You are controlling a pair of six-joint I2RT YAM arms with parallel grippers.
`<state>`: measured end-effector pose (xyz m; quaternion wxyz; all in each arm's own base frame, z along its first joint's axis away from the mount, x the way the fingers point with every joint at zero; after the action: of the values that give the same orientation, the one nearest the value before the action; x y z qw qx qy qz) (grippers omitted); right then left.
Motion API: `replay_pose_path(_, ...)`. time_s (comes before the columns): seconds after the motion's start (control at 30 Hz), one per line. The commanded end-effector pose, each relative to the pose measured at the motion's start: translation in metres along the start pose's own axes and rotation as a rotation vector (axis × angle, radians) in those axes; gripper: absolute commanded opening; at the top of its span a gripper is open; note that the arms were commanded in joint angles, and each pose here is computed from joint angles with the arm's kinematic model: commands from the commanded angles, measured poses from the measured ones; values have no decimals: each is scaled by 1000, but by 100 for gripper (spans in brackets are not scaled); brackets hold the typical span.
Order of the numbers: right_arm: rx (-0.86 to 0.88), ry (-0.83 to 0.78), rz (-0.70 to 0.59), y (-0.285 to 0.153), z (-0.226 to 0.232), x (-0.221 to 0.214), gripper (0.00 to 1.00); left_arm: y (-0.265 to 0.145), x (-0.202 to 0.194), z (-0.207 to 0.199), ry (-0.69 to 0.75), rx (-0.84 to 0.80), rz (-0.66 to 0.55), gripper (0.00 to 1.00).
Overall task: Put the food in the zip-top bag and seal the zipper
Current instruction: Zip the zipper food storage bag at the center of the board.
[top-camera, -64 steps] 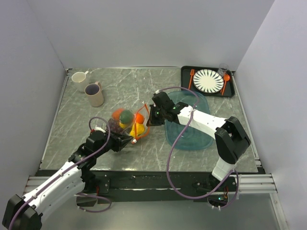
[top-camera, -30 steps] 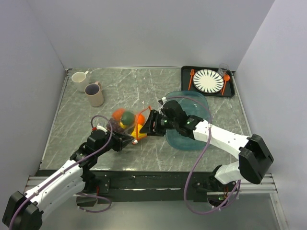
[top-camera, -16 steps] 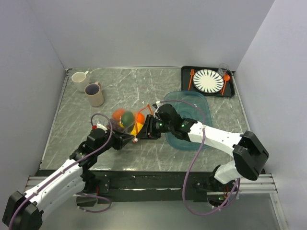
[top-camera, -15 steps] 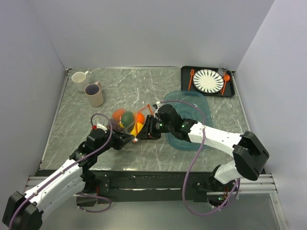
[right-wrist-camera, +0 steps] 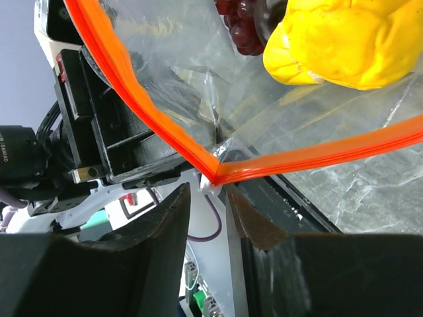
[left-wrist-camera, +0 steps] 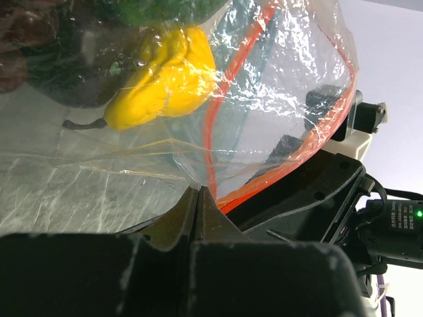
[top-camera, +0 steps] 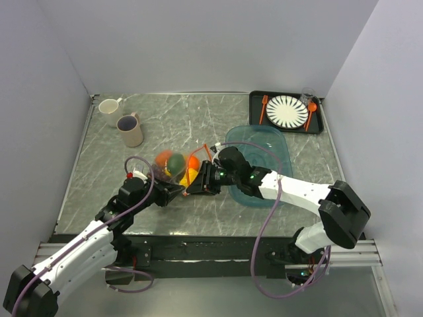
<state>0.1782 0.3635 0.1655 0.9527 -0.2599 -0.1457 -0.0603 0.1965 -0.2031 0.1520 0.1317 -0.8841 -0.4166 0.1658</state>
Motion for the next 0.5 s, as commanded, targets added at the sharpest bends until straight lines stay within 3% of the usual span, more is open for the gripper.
replay_pose_path(0.0, 46, -15, -1, 4, 14, 4, 34, -3, -2, -19, 13, -65, 5, 1)
replay_pose_path(0.33, 45, -21, 12, 10, 14, 4, 32, -1, -3, -18, 12, -61, 14, 1)
replay_pose_path(0.47, 57, -22, 17, 12, 17, 7, 26, -1, -3, -18, 12, -61, 14, 1)
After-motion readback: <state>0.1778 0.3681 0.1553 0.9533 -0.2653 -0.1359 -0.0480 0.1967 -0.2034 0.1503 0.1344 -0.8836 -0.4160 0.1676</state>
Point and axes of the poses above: each gripper's point midway between its finger pads, its own y axis out along the fingers, its own z axis along the line the jaws close on, x = y × z, the point moved 1 cm from there along -y, back along the fingers, and after that the axes turned 9 degrees about -y, right-handed, at the moved point
